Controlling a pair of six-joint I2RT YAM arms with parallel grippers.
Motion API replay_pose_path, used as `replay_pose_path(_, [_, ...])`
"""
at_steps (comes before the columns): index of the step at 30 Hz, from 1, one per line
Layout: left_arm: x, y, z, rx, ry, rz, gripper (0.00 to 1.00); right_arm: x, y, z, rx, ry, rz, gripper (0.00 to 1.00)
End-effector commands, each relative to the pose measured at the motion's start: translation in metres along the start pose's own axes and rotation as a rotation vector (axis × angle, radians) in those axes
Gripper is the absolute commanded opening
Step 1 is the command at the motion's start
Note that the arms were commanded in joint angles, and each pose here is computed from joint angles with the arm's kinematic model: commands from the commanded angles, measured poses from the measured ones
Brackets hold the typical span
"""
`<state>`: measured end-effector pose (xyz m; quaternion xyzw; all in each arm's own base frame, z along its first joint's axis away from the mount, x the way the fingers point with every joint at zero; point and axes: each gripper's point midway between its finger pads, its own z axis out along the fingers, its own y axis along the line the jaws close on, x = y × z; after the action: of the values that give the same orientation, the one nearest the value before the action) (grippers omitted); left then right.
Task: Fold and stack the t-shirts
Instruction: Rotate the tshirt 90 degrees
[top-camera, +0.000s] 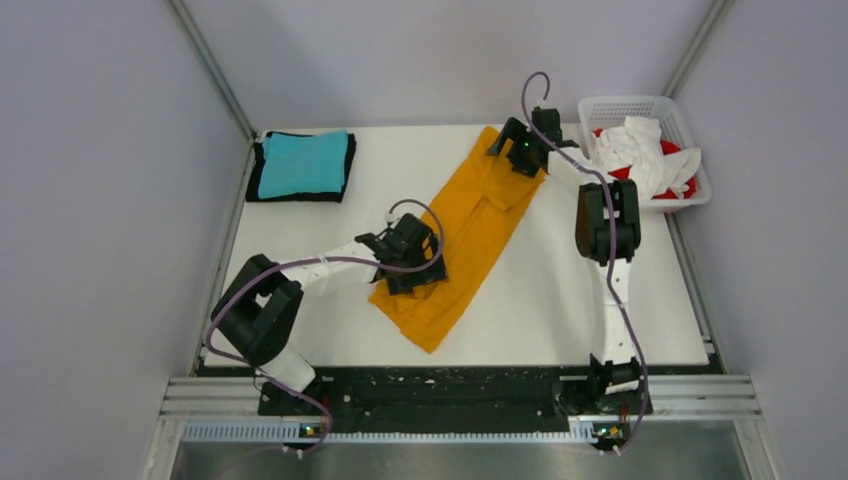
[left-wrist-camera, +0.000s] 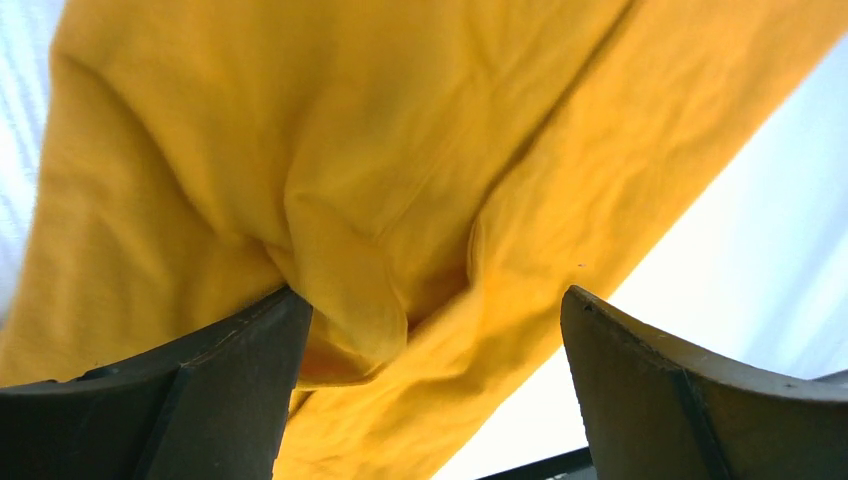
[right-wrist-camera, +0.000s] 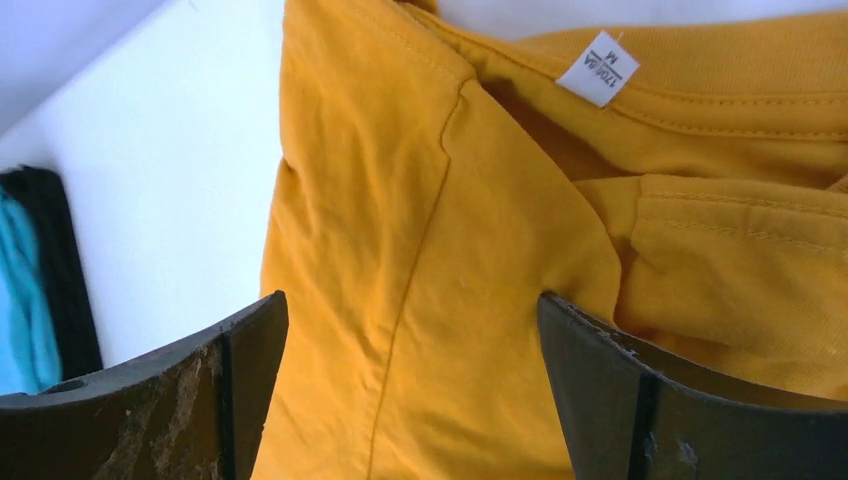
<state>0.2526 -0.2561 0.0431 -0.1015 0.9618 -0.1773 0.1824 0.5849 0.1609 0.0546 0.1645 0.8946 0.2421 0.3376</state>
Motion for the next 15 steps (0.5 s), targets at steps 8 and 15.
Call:
replay_pose_path(8, [0.044,-0.051,0.0,0.058,0.099,-0.005,0.99,0.005,0.063,0.1,-0.163,-0.035,-0.011,0.94])
replay_pose_path(15, [0.086,-0.104,-0.027,0.217,0.133,0.239,0.99,-0.002,0.111,0.097,-0.284,-0.116,-0.068,0.94])
